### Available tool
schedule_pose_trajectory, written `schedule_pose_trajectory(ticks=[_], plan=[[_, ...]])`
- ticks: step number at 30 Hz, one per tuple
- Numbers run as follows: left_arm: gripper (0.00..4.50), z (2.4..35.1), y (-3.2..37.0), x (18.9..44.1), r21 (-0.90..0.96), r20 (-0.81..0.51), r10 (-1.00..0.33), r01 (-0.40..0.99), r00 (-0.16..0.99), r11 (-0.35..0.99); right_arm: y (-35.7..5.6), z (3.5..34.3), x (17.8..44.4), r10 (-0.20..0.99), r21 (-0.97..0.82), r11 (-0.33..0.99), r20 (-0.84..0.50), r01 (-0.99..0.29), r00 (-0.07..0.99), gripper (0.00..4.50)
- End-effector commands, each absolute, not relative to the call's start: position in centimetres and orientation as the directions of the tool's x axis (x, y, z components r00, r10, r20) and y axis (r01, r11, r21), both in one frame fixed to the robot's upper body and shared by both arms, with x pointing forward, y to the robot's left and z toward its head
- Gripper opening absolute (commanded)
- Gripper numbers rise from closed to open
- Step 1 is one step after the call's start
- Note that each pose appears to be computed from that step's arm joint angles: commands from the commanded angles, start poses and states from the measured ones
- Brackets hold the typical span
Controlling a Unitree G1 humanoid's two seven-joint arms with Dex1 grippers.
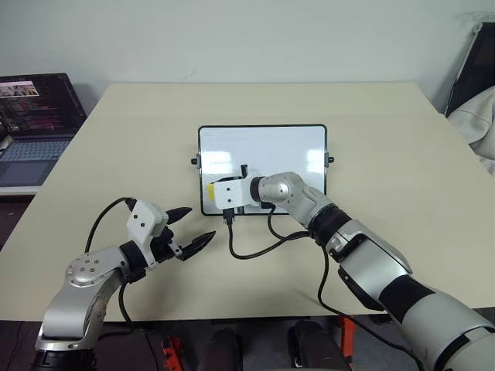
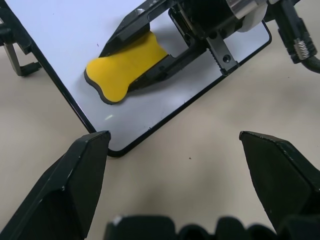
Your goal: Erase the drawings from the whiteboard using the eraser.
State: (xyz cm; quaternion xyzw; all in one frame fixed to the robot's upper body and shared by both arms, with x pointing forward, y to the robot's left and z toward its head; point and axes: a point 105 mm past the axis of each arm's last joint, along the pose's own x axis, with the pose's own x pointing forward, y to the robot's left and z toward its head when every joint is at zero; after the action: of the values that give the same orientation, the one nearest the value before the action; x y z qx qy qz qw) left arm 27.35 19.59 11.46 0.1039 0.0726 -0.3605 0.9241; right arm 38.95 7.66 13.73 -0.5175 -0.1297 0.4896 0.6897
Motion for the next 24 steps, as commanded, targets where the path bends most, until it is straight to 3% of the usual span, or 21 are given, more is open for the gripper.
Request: schedule_pose_trajectory(ticks=[1,4,8,14,16,20,24], plan=[[4.50,12.2,19.0,27.2,0.160,-0.190,-0.668,0.694,0.719,0.702,4.8,16.2,41.9,0.737,-0.884,0.113,-0.231,-0.453,0.635,1.12],[4.50,12.2,19.0,27.1,0.157,-0.191,-0.672,0.698,0.715,0.698,4.1,15.3,42.1,0.726,-0.869,0.109,-0.263,-0.483,0.636,1.12],[4.50,12.1,18.9,27.3,0.152,-0.189,-0.677,0.702,0.712,0.696,3.4,11.2,40.5,0.722,-0.801,-0.033,-0.433,-0.597,0.540,1.12],[4.50,12.4,18.6,27.5,0.154,-0.183,-0.685,0.709,0.705,0.689,2.1,7.7,38.5,0.687,-0.718,-0.162,-0.574,-0.677,0.445,1.12],[4.50,12.6,18.4,27.5,0.154,-0.182,-0.688,0.712,0.702,0.685,1.8,8.3,38.8,0.695,-0.740,-0.130,-0.543,-0.660,0.472,1.12],[4.50,12.7,18.2,27.6,0.152,-0.183,-0.694,0.718,0.696,0.680,1.6,13.0,41.8,0.694,-0.851,0.108,-0.306,-0.515,0.652,1.12],[4.50,12.6,18.1,27.7,0.148,-0.183,-0.702,0.725,0.688,0.672,1.2,14.2,42.5,0.683,-0.873,0.134,-0.261,-0.468,0.682,1.12]])
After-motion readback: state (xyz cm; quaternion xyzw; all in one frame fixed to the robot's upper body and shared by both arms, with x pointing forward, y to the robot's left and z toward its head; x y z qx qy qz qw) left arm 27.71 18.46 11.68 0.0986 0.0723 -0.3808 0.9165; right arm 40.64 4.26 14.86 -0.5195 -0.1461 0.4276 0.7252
